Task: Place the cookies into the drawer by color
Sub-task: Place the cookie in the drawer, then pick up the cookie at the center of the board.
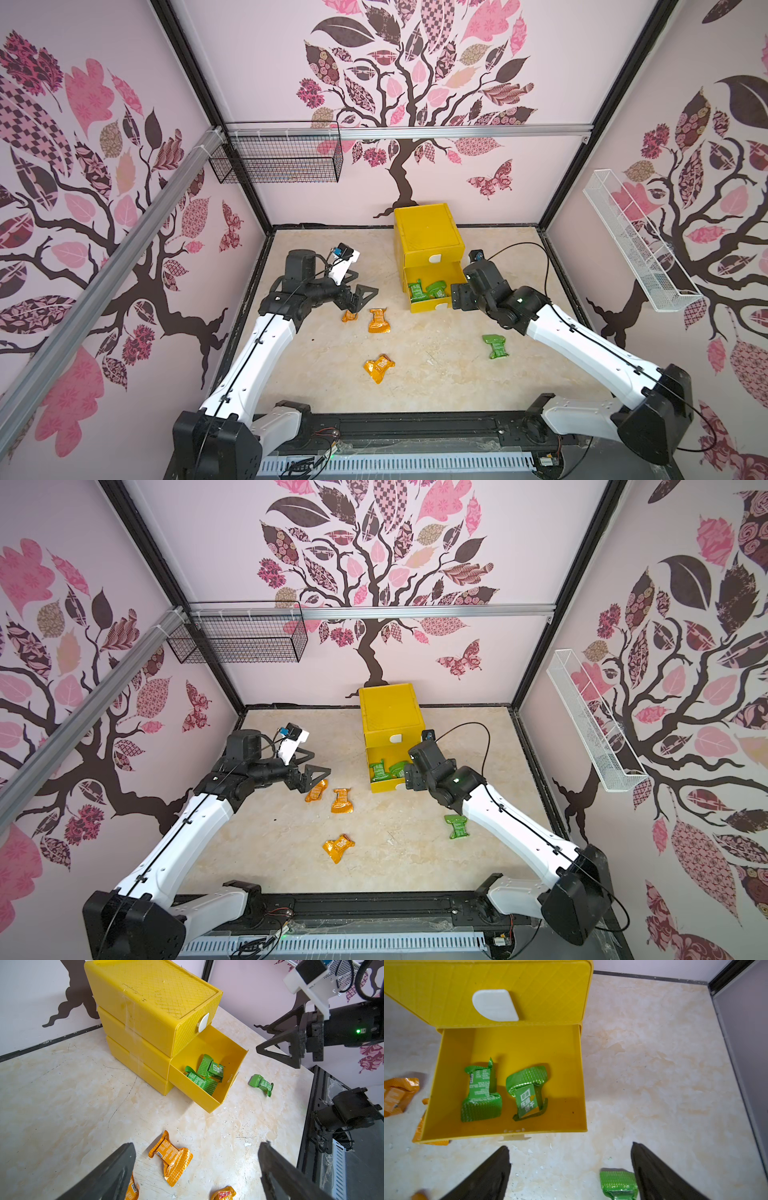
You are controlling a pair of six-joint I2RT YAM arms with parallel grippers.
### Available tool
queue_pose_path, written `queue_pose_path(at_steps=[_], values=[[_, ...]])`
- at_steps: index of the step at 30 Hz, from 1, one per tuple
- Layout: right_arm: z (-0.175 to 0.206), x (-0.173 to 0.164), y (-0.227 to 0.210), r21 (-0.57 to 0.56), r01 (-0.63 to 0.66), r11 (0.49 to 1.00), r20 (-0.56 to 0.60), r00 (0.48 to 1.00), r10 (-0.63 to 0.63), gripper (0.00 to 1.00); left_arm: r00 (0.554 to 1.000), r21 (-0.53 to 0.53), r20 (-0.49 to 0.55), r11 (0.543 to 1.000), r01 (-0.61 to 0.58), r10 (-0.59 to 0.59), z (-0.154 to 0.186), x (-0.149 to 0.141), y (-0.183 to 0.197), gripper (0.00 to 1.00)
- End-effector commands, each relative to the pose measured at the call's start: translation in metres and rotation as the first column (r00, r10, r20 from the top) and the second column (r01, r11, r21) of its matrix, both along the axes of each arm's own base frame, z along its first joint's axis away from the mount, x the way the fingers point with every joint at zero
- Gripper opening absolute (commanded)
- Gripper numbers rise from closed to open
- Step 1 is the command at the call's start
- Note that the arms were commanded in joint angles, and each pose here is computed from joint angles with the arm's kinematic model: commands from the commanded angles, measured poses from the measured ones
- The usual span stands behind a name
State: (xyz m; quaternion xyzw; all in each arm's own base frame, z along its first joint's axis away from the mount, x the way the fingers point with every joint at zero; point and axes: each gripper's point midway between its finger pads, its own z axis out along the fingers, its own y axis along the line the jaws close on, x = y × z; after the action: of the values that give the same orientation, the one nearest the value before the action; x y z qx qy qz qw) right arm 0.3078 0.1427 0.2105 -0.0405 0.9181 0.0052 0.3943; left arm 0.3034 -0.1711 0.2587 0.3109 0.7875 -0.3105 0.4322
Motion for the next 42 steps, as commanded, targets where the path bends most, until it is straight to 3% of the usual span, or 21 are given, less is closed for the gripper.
queue_pose_path(at_steps=[1, 11, 20, 34, 42], values=[[0.006, -0.013, -0.019, -0.019, 0.030, 0.999, 0.009, 1.000, -0.030, 0.99, 1.000, -0.003, 0.025, 1.000, 0.006, -0.005, 0.003, 0.000, 0.000, 0.97], [-0.028, -0.044, -0.046, -0.017, 0.104, 0.994, -0.121, 0.987, -0.105, 0.99, 1.000, -0.012, 0.017, 1.000, 0.001, 0.000, 0.003, 0.001, 0.000, 0.97], [-0.076, -0.064, -0.069, 0.044, 0.237, 0.970, -0.290, 0.933, -0.215, 0.99, 1.000, -0.017, 0.008, 1.000, -0.001, 0.001, 0.003, 0.001, 0.001, 0.97], [-0.136, -0.063, -0.080, -0.021, 0.317, 0.948, -0.416, 0.860, -0.297, 0.99, 1.000, -0.014, 0.003, 1.000, -0.005, 0.005, 0.001, 0.003, 0.001, 0.97], [-0.162, -0.063, -0.084, -0.029, 0.342, 0.939, -0.468, 0.826, -0.315, 0.88, 1.000, -0.010, -0.004, 1.000, 0.001, -0.001, -0.002, 0.004, 0.000, 0.97]])
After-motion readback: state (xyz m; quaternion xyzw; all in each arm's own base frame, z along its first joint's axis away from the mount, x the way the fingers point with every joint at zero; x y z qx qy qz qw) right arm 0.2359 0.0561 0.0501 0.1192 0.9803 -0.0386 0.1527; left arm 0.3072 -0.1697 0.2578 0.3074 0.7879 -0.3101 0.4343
